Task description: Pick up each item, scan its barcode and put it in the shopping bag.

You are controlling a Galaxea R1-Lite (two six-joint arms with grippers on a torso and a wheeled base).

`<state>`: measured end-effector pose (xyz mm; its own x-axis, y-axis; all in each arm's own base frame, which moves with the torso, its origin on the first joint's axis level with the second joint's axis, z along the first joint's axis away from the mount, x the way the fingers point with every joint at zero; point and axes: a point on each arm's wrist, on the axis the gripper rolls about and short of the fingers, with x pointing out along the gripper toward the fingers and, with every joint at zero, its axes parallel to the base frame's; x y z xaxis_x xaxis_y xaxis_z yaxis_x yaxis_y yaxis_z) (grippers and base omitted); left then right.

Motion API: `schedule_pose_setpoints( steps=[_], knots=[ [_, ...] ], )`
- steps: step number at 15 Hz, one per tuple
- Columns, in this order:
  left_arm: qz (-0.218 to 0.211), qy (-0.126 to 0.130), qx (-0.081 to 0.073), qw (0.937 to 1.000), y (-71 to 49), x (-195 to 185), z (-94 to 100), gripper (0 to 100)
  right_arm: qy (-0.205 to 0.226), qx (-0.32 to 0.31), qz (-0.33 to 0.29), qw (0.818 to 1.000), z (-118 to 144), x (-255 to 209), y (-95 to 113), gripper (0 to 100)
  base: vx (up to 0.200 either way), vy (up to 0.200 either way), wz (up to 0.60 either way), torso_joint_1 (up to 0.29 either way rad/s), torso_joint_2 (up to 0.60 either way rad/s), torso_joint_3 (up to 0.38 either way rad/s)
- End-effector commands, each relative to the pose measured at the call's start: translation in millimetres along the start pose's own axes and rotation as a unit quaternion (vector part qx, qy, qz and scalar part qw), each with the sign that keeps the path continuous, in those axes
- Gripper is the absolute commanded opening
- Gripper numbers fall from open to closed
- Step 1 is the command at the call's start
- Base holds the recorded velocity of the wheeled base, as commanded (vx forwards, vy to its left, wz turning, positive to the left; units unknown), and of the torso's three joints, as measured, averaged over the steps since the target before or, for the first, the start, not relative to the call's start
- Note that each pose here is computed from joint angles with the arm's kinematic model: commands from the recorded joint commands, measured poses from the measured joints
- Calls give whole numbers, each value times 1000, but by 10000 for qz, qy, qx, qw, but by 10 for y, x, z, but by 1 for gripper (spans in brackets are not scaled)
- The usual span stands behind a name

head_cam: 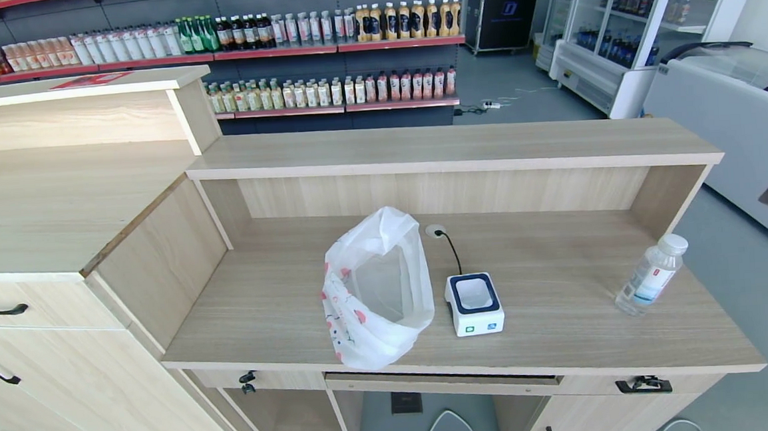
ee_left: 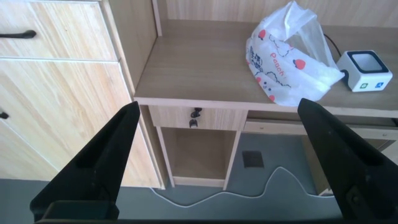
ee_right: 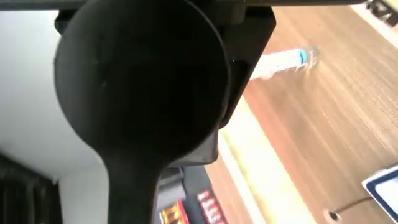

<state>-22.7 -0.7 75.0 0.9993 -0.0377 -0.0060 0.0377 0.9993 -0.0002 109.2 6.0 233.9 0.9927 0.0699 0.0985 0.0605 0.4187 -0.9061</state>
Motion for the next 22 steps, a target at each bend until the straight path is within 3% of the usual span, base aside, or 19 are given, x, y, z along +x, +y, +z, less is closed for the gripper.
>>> schedule_pose_setpoints(
  steps=[1, 3, 7, 11, 14, 16, 18, 21, 22],
  knots=[
    [-3, 1, 0, 10000, 0, 0, 0, 100, 1301, 884, -477, 9864, -157, -17, -39, 0, 0, 0, 0, 0, 0, 0],
    [-3, 1, 0, 10000, 0, 0, 0, 100, 2048, 1703, -283, 9635, -265, -69, 83, 0, 0, 0, 0, 0, 0, 0],
    [-3, 1, 0, 10000, 0, 0, 0, 100, 2671, 2562, 148, 9289, -338, -181, 232, 0, 0, 0, 0, 0, 0, 0],
    [4, 1, 0, 10000, 0, 0, 0, 100, 2518, 2809, 396, 9253, -297, -113, 279, 0, 0, 0, 450, 4, 2, 1],
    [-3, 1, 0, 10000, 0, 0, 0, 100, 2500, 3459, 335, 9037, -256, 68, 192, 0, 0, 0, 600, 2, -1, -1],
    [-3, 1, 0, 10000, 0, 0, 0, 100, 2661, 3985, 383, 8769, -281, 288, 191, 0, 0, 0, 600, 7, 2, 2],
    [-3, 1, 0, 10000, 0, 0, 0, 100, 2458, 4934, 1040, 8279, -316, 475, 288, 0, 0, 0, 0, 0, 0, 0],
    [-3, 1, 0, 10000, 0, 0, 0, 100, 2193, 5371, 1484, 8009, -396, 809, 339, 0, 0, 0, 0, 0, 0, 0],
    [-3, 1, 0, 10000, 0, 0, 0, 100, 2019, 5703, 1702, 7778, -479, 978, 359, 0, 0, 0, 0, 0, 0, 0]
  ],
)
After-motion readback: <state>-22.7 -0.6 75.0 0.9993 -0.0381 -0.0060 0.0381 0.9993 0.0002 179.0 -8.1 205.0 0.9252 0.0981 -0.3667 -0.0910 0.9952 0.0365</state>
